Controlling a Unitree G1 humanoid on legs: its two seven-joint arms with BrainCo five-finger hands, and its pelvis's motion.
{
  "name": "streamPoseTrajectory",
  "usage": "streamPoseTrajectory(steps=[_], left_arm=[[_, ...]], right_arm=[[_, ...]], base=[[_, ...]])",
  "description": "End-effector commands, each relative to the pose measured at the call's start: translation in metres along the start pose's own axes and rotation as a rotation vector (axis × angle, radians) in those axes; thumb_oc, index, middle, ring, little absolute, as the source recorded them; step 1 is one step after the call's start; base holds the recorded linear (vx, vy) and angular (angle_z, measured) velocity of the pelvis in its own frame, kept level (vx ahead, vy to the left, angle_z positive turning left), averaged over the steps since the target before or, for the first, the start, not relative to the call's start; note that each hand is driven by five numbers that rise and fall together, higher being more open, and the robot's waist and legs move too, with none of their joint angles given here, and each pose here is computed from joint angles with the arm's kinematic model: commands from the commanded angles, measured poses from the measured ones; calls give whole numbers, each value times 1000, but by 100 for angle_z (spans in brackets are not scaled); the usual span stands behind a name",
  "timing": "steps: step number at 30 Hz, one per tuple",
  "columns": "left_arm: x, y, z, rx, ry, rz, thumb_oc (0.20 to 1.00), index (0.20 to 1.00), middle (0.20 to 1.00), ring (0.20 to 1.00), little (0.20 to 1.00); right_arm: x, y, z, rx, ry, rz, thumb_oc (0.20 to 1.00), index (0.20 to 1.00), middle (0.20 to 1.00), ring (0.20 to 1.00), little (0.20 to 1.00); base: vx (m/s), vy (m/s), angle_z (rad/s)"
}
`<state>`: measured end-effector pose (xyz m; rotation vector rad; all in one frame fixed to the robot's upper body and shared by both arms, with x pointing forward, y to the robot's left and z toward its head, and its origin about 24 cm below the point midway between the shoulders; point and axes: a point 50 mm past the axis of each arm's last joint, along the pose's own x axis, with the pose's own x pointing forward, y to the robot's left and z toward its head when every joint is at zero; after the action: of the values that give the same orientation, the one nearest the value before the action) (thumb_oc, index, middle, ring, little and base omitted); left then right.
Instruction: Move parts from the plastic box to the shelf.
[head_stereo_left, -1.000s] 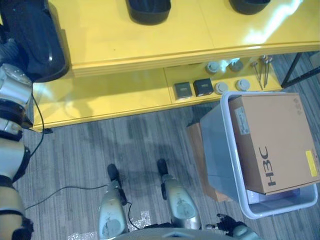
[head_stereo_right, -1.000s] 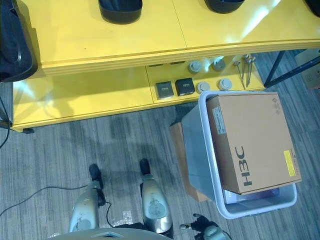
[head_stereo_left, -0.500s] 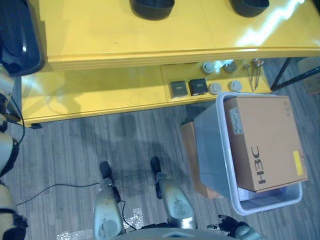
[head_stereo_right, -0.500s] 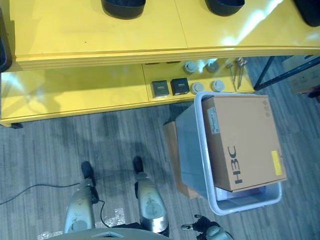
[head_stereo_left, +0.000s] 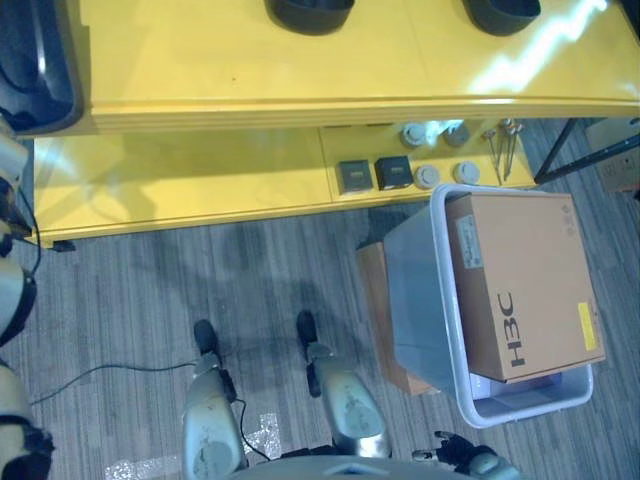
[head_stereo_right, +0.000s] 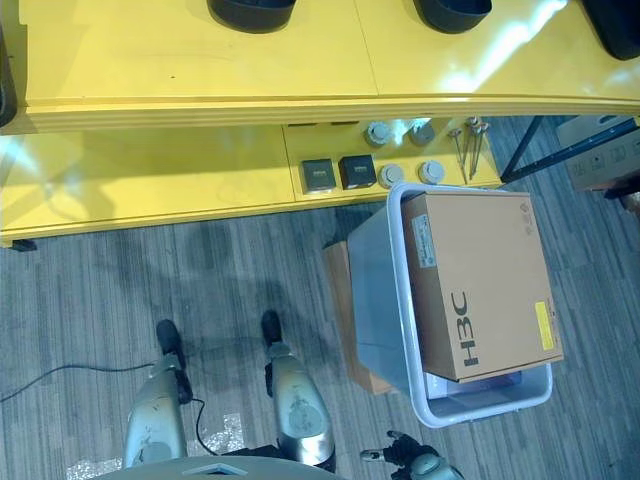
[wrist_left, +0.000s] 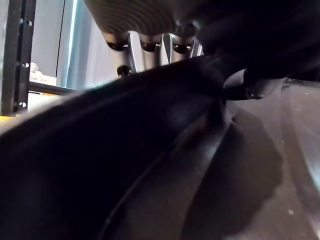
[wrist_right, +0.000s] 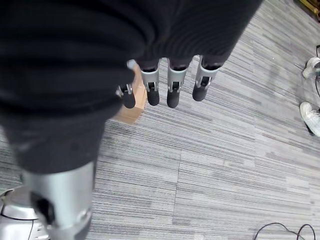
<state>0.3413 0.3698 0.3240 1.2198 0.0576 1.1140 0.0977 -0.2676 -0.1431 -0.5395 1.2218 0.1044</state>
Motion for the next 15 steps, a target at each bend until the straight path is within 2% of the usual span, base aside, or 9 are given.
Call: streamPoseTrajectory(steps=[1, 3, 6, 10, 15], left_arm=[[8, 22, 5, -301, 43, 144, 200, 200, 200, 200, 200], [1, 22, 24, -653, -24, 178, 200, 200, 200, 200, 200], [-9, 22, 42, -858, -143, 166, 200, 200, 200, 200, 200], [-38, 12, 62, -1043, -289, 76, 200, 200, 200, 200, 200], [-79, -12, 45, -1060, -397, -82, 200, 200, 200, 200, 200]], right_arm=[[0, -1, -5, -19, 21, 2, 1000, 1000, 1000, 1000, 1000], [0, 12, -6, -10, 15, 12, 1000, 1000, 1000, 1000, 1000], [0, 20, -7, 5, 11, 18, 1000, 1000, 1000, 1000, 1000], [-1, 23, -9, 56, 13, 9, 1000, 1000, 1000, 1000, 1000], [-4, 21, -20, 96, 47, -14, 1000, 1000, 1000, 1000, 1000]], base=[[-7, -61, 1], [-85, -129, 4], [-24, -86, 3], [22, -25, 0], [83, 56, -5]])
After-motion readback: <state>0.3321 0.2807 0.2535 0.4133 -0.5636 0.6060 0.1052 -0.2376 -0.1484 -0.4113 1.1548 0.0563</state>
